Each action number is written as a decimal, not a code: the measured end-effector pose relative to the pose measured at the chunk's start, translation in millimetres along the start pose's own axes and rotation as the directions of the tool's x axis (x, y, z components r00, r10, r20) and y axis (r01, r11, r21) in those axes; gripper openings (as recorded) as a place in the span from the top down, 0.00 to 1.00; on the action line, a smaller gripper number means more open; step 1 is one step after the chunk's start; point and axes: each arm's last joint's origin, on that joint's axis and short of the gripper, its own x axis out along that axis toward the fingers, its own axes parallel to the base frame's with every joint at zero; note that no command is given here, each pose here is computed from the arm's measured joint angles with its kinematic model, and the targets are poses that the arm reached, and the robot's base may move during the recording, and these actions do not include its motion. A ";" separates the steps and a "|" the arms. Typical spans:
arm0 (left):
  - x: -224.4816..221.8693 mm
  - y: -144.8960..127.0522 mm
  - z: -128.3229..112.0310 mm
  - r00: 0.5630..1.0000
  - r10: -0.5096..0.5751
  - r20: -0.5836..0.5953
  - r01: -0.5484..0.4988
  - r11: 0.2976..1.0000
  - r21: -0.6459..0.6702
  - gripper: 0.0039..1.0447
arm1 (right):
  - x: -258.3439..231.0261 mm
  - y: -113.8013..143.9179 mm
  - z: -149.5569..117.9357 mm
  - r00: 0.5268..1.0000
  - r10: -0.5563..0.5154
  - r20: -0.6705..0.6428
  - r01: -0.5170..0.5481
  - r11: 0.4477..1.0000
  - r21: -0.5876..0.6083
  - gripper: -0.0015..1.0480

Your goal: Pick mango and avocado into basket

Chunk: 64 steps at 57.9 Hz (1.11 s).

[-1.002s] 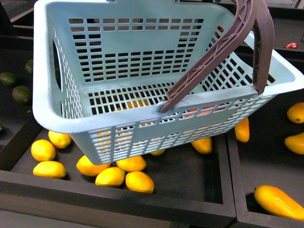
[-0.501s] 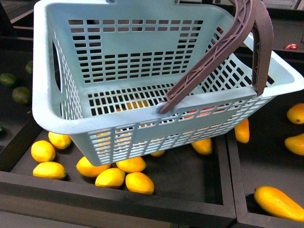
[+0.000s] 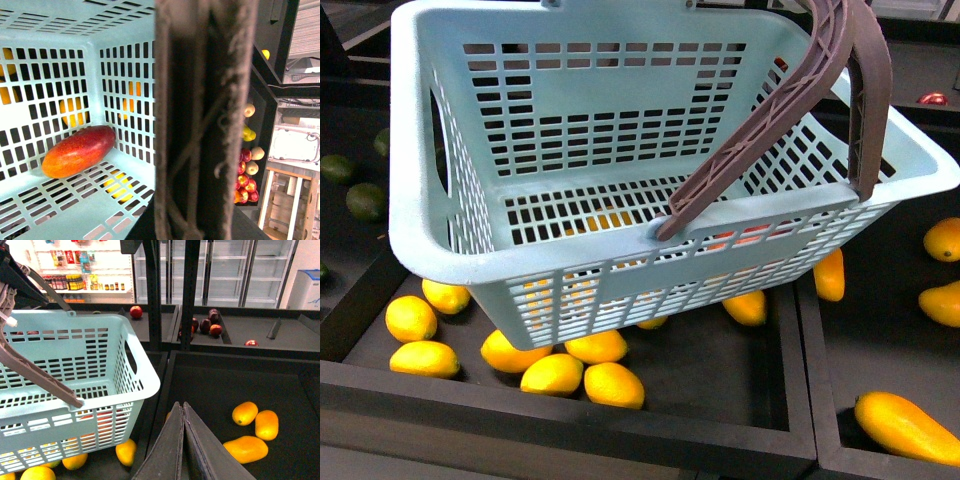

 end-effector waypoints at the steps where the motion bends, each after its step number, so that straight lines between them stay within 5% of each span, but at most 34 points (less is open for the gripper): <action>1: 0.0 0.0 0.0 1.000 0.000 0.000 0.000 1.000 0.000 0.95 | 0.0 0.0 0.0 1.000 0.000 0.000 0.000 1.000 0.000 0.98; 5: 0.0 0.0 0.0 1.000 -0.001 -0.001 0.001 1.000 -0.001 0.95 | 0.0 0.0 0.0 1.000 0.000 0.000 0.000 1.000 -0.002 0.95; 35: -0.2 -0.1 0.0 1.000 0.000 0.000 0.000 1.000 0.000 0.95 | 0.0 0.0 0.0 1.000 0.000 0.000 0.000 1.000 -0.002 0.07; 64: 0.5 -2.4 -3.2 1.000 -0.005 -0.008 0.005 1.000 0.001 0.95 | -0.1 0.0 -0.3 1.000 -0.001 -0.002 0.001 1.000 -0.002 0.07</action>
